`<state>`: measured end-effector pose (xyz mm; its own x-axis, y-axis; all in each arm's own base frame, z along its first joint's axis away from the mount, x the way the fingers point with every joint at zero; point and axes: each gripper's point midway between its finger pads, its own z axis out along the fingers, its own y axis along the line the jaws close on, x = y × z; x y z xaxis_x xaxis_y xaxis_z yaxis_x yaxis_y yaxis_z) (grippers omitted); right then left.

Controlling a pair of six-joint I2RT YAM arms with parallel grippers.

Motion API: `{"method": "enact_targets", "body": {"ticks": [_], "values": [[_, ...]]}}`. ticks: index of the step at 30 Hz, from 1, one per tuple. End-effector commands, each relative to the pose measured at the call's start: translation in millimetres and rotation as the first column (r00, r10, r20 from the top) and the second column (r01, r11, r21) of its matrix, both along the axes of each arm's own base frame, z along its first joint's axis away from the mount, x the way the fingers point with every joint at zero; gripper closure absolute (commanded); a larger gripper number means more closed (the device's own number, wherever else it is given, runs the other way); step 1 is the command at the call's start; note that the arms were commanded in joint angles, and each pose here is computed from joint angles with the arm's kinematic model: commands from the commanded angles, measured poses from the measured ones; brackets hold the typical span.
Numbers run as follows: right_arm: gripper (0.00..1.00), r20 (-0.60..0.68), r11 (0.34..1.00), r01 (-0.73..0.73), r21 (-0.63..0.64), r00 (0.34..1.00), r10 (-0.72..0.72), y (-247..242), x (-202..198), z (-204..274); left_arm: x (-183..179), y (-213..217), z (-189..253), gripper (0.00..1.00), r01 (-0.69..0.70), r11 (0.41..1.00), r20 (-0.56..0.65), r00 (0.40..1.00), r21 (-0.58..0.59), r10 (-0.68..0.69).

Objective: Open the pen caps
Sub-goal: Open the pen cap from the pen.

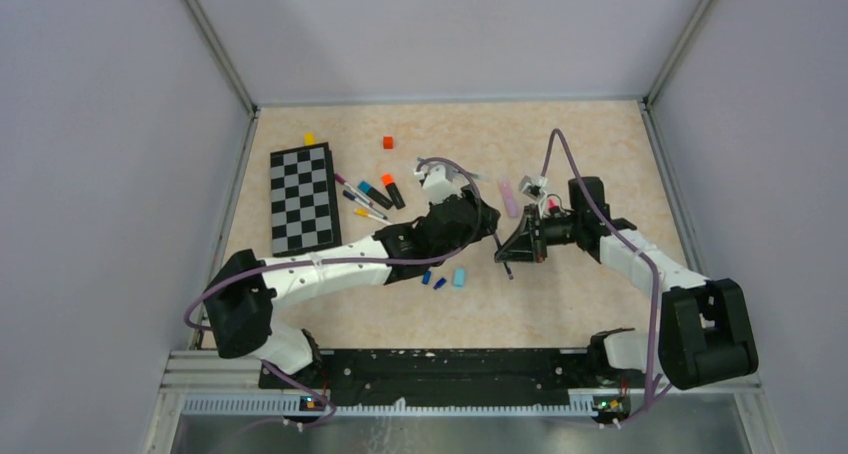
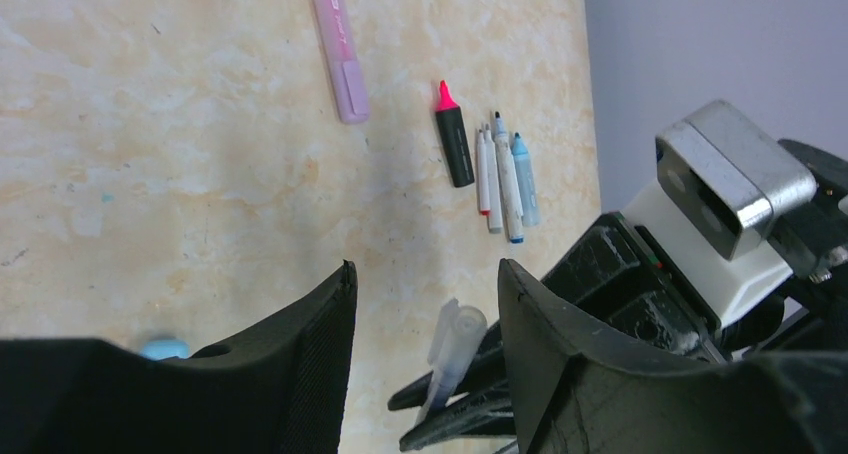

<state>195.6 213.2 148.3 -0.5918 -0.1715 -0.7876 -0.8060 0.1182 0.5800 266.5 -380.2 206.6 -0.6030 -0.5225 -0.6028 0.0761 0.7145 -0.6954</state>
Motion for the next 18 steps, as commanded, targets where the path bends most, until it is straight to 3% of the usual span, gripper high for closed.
{"method": "enact_targets", "body": {"ticks": [1,8,18], "values": [[1.00,0.098,1.000,-0.008,0.002,0.995,0.008,5.9,14.0,14.3,-7.2,-16.1,14.5,0.43,0.030,0.999,0.003,1.000,-0.042,-0.030],[1.00,0.099,1.000,0.005,-0.010,0.995,-0.004,5.5,16.4,12.4,-11.2,-21.7,12.6,0.45,0.043,0.998,-0.003,0.999,-0.046,-0.044],[1.00,0.103,1.000,-0.002,-0.018,0.995,0.004,6.6,14.8,10.9,-6.8,-20.3,8.2,0.62,0.025,1.000,0.008,1.000,-0.016,-0.025]]}}
